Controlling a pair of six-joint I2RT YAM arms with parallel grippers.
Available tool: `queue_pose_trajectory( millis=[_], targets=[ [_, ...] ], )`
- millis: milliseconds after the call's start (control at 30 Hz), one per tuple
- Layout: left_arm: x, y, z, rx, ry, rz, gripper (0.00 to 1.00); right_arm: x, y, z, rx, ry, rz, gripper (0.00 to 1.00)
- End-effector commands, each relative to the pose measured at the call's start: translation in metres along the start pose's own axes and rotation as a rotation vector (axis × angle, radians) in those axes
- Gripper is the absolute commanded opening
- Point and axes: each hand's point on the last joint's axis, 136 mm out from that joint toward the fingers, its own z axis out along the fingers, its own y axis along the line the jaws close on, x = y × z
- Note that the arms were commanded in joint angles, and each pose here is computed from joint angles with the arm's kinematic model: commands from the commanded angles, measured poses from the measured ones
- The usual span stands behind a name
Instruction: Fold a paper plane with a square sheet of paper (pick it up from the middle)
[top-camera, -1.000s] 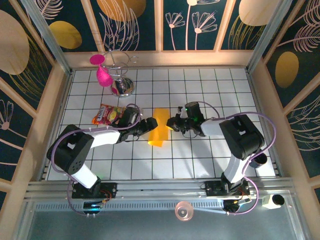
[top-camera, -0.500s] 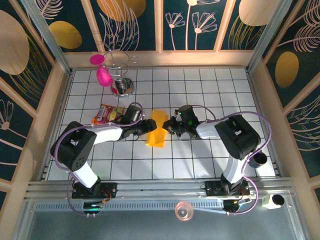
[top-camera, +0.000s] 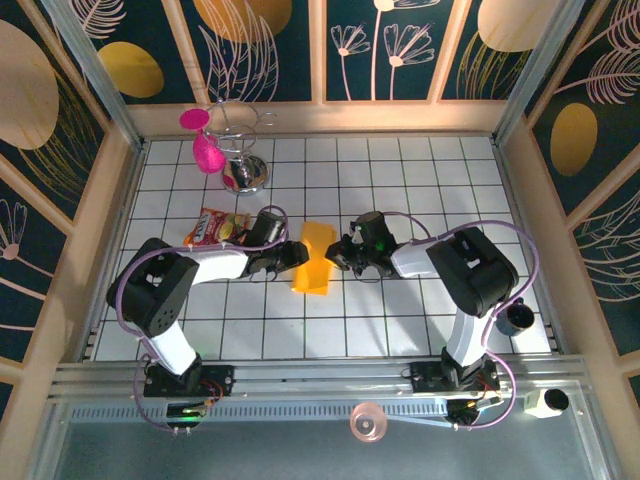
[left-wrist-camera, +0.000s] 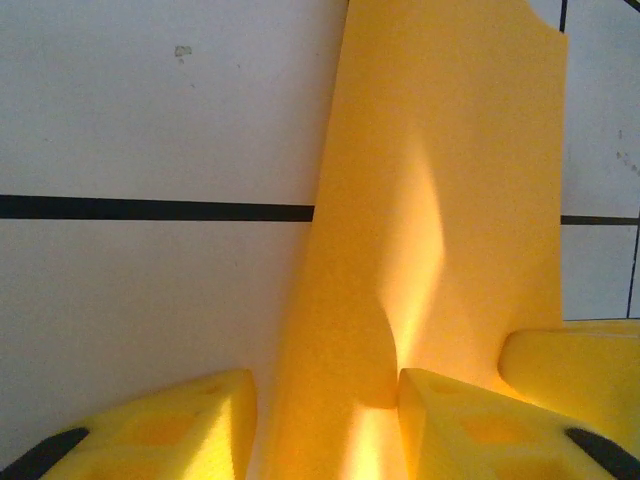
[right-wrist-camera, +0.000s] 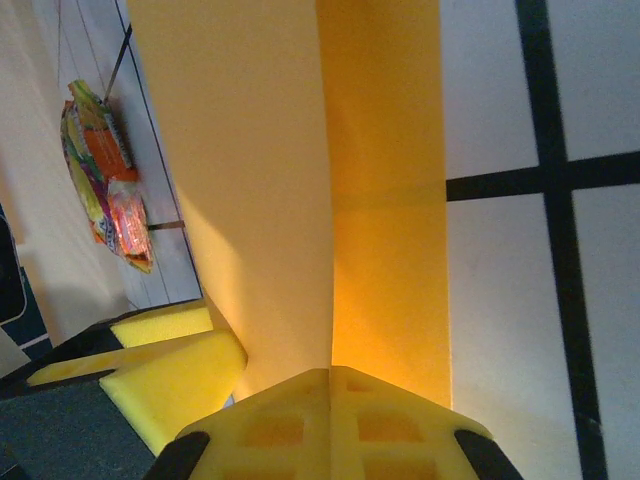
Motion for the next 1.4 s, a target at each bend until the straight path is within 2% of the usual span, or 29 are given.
queue_pose_trajectory(
  millis=[0,167,233,400,767,1367],
  targets=[
    [0.008,0.027,0.013,-0.104,0.025,-0.009,0.4,-0.007,0.004,-0.003,0.024,-0.038,-0.023,0.09],
    [0.018,0.045,0.021,-0.164,0.045,-0.002,0.38,-0.022,0.01,-0.027,0.079,-0.138,-0.088,0.27],
    [0.023,0.052,0.024,-0.19,0.061,0.008,0.38,-0.027,0.01,-0.037,0.104,-0.182,-0.112,0.29],
    [0.033,0.069,0.028,-0.242,0.088,0.051,0.36,-0.032,0.002,-0.055,0.151,-0.255,-0.121,0.29],
    [0.037,0.076,0.031,-0.266,0.128,0.179,0.36,-0.037,-0.015,-0.058,0.185,-0.276,-0.088,0.28],
    [0.041,0.09,0.039,-0.321,0.139,0.11,0.37,-0.035,-0.014,-0.052,0.141,-0.25,-0.074,0.26]
  ],
)
